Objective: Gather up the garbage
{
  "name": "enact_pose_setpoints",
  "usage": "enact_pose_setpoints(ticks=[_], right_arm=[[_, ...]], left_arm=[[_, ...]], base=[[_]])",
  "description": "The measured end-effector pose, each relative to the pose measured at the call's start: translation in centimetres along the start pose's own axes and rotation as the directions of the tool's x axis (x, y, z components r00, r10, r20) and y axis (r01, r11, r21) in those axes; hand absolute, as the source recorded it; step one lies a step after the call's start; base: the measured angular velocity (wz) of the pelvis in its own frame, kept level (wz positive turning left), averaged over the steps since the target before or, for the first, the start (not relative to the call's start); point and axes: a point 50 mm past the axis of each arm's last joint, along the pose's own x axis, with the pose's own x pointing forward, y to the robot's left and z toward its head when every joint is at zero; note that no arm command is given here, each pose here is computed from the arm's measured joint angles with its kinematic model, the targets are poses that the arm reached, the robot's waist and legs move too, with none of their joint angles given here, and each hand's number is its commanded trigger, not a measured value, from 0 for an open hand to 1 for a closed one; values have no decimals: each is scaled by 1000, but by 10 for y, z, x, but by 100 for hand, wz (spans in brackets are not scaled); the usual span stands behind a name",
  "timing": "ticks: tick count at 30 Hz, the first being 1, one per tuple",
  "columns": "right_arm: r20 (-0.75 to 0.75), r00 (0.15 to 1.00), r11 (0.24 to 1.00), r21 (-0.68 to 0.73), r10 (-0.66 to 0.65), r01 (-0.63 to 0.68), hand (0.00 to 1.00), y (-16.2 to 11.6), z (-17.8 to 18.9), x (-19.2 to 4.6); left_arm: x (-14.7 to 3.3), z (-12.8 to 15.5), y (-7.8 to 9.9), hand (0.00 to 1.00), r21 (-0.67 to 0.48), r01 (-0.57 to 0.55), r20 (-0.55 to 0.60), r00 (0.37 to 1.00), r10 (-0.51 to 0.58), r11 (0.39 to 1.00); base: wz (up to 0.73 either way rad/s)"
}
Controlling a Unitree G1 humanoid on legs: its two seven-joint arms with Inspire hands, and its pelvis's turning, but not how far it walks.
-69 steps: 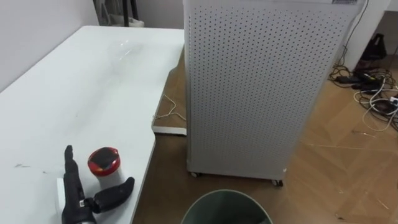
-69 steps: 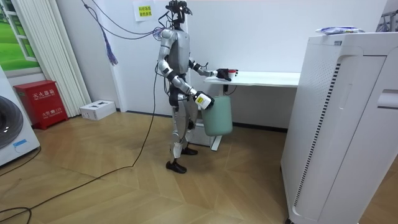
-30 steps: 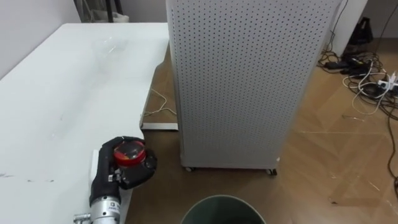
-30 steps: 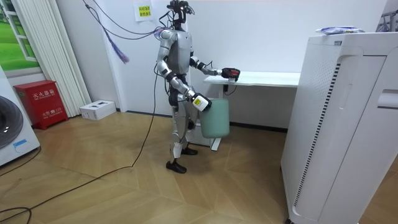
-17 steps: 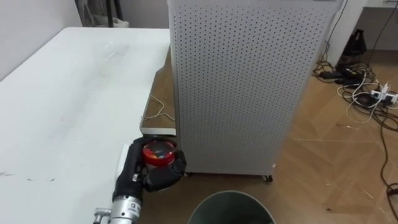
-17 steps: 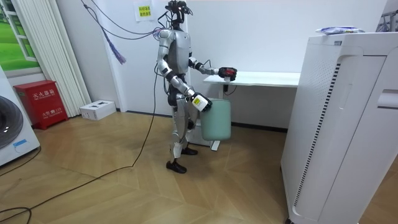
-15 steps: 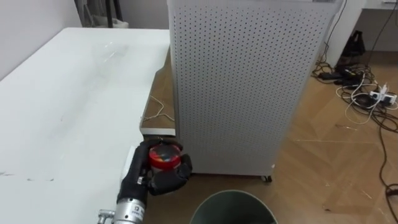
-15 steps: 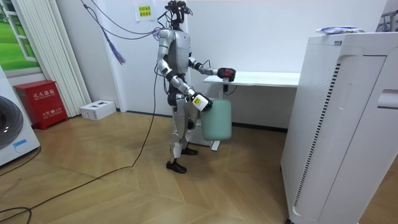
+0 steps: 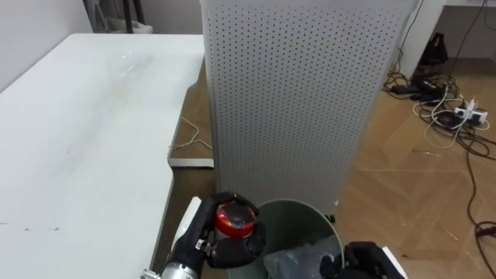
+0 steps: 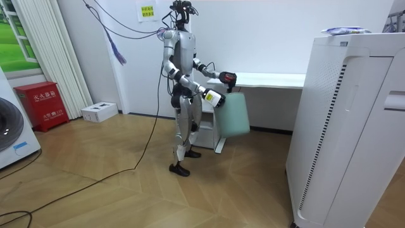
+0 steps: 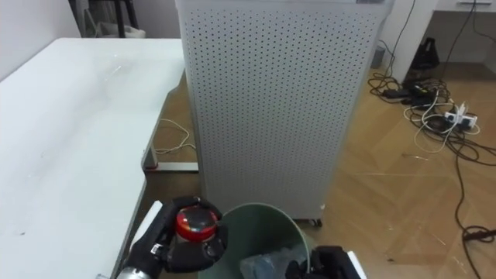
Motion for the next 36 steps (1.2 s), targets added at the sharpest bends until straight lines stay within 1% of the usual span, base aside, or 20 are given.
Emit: enact_pose_setpoints(ticks=[3, 4, 5, 6, 7, 10, 18, 23, 26, 36], right_arm=[[51, 998, 1000, 12, 20, -21, 100, 5, 12, 1], [72, 997, 999, 15, 28, -29, 100, 7, 17, 1], [83, 996, 999, 19, 36, -38, 100, 9, 19, 1], [87, 995, 999, 22, 40, -42, 100, 9, 20, 1], [92, 995, 998, 32, 46, -49, 100, 11, 21, 1], [93, 993, 996, 48, 66, -71, 100, 17, 21, 1], [96, 989, 992, 55, 109, -114, 100, 24, 21, 1], [76, 979, 981, 23, 191, -193, 100, 37, 16, -1], [69, 976, 978, 19, 208, -210, 100, 40, 14, -3], [58, 975, 976, 28, 215, -217, 100, 41, 11, -5]], left_arm=[[-1, -1, -8, 100, -6, 23, -3, 1000, -23, 1000], [-3, -1, -11, 98, -10, 34, -6, 999, -34, 999], [-4, -2, -14, 87, -11, 48, -9, 999, -48, 999], [-4, -2, -16, 53, -13, 56, -10, 998, -56, 998], [-5, -3, -19, 0, -16, 69, -11, 998, -69, 997], [-5, -2, -22, 0, -20, 88, -11, 996, -88, 996], [-6, -6, -25, 0, -16, 95, -27, 995, -95, 995], [-6, -8, -25, 0, -13, 94, -34, 995, -94, 996], [-7, -10, -23, 0, 10, 92, -42, 995, -91, 996], [-8, -12, -23, 0, 13, 84, -51, 995, -83, 996]], base=[[0], [0], [0], [0], [0], [-6], [-7], [-12], [-8], [0]])
